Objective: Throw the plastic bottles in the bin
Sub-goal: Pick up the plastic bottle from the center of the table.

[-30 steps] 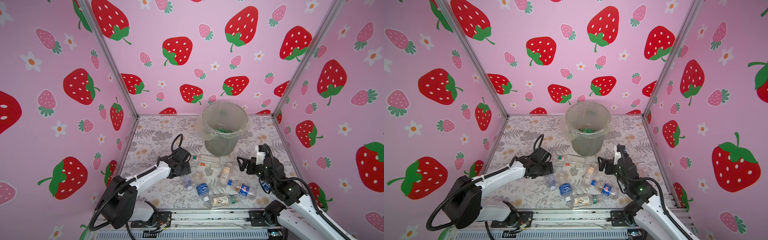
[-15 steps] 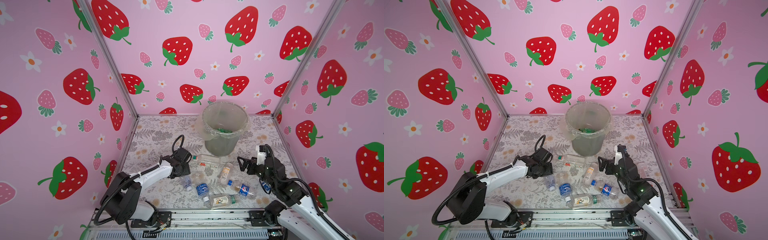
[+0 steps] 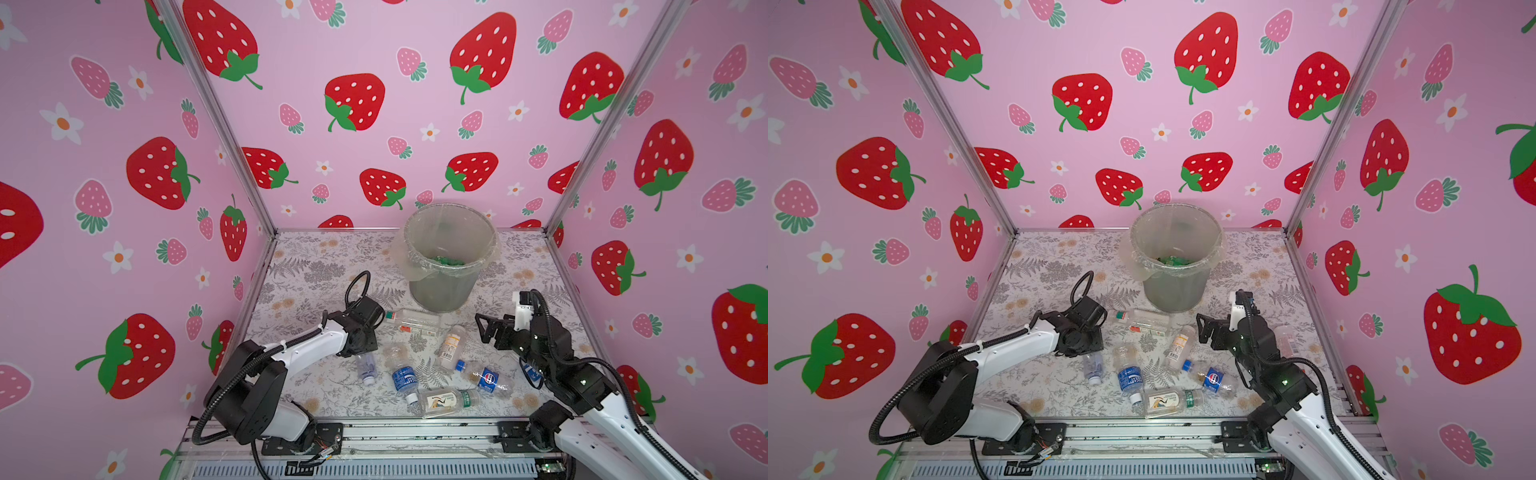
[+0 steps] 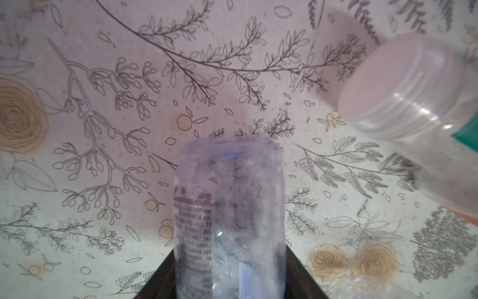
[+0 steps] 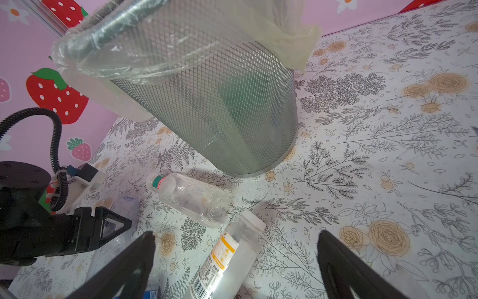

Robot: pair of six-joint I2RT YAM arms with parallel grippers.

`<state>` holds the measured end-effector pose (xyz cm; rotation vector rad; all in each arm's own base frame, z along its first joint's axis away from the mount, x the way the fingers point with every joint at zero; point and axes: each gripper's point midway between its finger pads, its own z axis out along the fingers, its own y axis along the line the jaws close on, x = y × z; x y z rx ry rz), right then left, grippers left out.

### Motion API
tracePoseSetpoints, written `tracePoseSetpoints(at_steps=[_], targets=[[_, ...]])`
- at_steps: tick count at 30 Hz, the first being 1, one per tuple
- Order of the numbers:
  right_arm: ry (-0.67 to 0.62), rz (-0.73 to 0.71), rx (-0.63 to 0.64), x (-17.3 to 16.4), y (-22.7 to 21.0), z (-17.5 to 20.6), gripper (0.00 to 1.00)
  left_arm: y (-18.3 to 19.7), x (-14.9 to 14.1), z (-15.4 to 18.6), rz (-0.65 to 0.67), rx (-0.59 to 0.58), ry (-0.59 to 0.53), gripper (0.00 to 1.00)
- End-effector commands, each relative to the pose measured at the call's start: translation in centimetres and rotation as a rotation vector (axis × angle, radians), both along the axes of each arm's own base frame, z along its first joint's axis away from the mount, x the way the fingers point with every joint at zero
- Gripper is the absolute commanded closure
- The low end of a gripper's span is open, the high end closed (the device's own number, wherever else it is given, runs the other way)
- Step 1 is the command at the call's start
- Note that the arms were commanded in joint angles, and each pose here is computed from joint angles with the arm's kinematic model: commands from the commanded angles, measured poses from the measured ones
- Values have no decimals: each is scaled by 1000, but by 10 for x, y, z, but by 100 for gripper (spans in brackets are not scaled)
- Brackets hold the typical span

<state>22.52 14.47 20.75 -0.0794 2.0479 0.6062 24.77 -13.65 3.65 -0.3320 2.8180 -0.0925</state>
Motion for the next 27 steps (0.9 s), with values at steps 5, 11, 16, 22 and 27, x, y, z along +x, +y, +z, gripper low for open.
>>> tracePoseSetpoints(at_steps=[5,11,16,22,27], targets=[[21,-17,0,-1,-4,-7,1,3,4,20,3,10,-45,46],[21,-19,2,0,-4,-6,1,2,6,32,-11,6,-62,46],[20,-22,6,1,-3,-5,1,3,8,46,-16,1,-89,47],[15,-25,13,3,-2,-2,1,1,11,73,-33,-41,-156,47],[20,-26,16,3,-2,-3,1,6,15,97,-21,-60,-217,47]])
